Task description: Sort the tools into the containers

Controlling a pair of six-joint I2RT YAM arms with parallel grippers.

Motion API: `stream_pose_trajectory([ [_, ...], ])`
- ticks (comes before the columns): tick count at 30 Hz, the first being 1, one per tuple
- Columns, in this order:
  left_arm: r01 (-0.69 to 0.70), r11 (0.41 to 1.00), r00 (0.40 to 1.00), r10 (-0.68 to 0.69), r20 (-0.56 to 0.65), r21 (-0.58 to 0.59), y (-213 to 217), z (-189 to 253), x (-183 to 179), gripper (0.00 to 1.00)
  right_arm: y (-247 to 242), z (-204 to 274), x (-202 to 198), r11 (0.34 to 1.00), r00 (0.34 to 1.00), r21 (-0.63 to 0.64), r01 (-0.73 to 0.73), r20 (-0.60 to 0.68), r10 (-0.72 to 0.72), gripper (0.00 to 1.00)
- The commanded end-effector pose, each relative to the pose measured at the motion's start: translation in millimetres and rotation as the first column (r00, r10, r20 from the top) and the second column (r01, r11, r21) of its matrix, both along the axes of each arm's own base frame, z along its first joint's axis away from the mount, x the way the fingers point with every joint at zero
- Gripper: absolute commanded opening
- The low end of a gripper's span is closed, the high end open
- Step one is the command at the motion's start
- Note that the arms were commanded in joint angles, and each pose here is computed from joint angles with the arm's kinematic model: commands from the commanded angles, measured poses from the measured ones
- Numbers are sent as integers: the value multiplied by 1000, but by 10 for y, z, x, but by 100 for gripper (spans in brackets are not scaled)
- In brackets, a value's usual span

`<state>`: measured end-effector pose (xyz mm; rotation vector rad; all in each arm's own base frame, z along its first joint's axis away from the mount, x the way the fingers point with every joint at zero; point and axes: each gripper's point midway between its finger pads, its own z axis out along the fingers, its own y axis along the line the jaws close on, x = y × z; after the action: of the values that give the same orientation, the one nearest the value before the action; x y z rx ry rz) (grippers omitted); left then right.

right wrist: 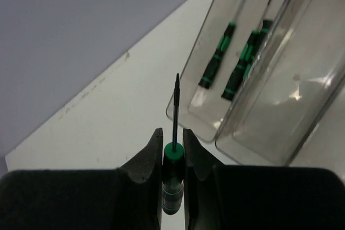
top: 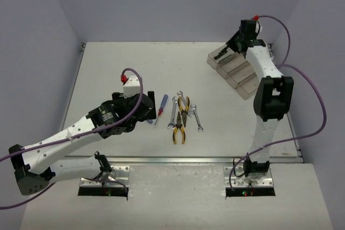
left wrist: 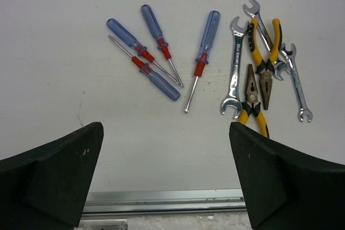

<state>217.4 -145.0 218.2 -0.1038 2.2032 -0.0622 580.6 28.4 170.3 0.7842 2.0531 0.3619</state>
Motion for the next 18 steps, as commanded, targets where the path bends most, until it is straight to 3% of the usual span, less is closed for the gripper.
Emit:
stream_pose_trajectory([
  [1, -57, 988, 996, 48, 70, 145, 313, -54, 50, 100, -449, -145, 516, 986, 990, -90, 142, 15, -141, 0],
  [6, -161, 976, 982, 144, 122, 148, 487, -95, 62, 100, -486, -191, 1004, 987, 986, -138, 82, 153, -60, 0],
  [12, -180, 976, 979, 165, 124, 122, 526, -109, 90, 100, -420, -339, 1194, 987, 982, -160, 23, 188, 8, 1],
  [13, -172, 978, 980, 157, 121, 120, 521, -119, 86, 100, -408, -376, 1208, 986, 982, -163, 12, 188, 19, 7],
  [14, -166, 979, 980, 151, 127, 117, 514, -104, 97, 100, -395, -361, 1219, 986, 981, -164, 4, 194, 28, 35],
  [16, -162, 980, 981, 147, 130, 112, 510, -94, 100, 100, -372, -317, 1226, 987, 978, -163, -8, 203, 42, 60],
  [17, -163, 981, 980, 148, 130, 108, 509, -92, 100, 100, -361, -262, 1230, 987, 976, -162, -14, 211, 49, 83],
  [18, -163, 981, 980, 149, 129, 106, 509, -96, 98, 100, -353, -199, 1238, 987, 973, -163, -17, 222, 54, 96],
])
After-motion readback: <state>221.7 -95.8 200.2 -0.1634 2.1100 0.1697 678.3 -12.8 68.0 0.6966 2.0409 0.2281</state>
